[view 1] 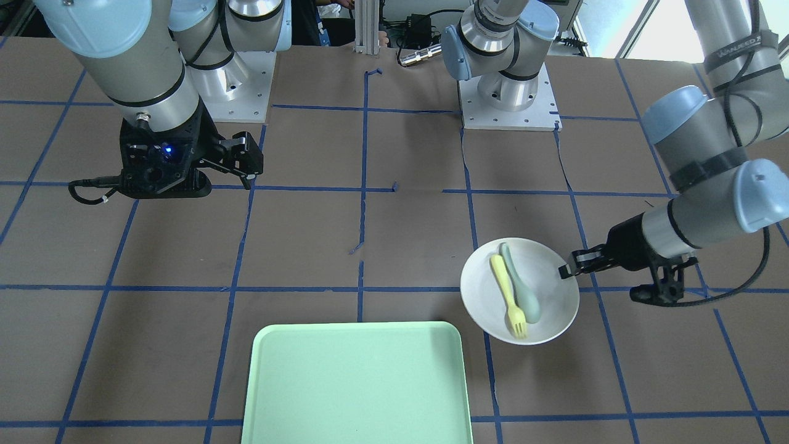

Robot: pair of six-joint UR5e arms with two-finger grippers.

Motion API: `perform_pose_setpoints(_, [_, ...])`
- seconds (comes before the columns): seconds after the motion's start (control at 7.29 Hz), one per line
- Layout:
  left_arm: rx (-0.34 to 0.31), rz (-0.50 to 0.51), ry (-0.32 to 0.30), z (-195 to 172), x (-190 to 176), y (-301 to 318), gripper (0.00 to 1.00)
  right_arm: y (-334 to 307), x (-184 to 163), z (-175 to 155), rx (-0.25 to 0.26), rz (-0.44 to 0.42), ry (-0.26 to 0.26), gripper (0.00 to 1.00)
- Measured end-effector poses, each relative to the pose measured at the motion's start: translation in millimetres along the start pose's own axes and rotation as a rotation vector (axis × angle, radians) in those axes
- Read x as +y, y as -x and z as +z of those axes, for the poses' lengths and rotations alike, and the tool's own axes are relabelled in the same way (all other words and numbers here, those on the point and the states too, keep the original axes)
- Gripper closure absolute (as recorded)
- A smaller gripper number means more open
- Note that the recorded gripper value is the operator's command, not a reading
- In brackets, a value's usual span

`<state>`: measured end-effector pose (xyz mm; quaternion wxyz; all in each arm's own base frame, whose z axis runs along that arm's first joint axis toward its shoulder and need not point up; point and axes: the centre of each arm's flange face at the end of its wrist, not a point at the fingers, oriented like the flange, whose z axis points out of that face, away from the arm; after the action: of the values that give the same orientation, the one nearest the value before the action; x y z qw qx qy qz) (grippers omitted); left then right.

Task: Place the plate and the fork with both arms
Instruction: 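Carry the plate with the left gripper onto the mint-green tray and release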

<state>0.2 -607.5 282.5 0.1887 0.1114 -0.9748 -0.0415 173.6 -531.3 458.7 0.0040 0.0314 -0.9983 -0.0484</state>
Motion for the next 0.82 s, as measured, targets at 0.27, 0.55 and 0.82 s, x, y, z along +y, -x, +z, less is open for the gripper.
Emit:
perform_pose_setpoints(0.27, [0.046, 0.059, -0.001, 40.3, -42.8, -89.6, 1.0, 1.0, 0.0, 5.7, -0.004, 0.003, 0.009, 0.0])
perform_pose_setpoints(0.55, [0.046, 0.111, 0.023, 93.0, -82.7, -148.3, 1.0, 1.9, 0.3, 8.2, -0.011, 0.003, 0.016, 0.0])
perform_pose_setpoints(0.82, [0.037, 0.157, 0.055, 142.9, -95.7, -177.7, 1.0, 2.3, 0.1, 9.5, -0.014, 0.003, 0.018, 0.0])
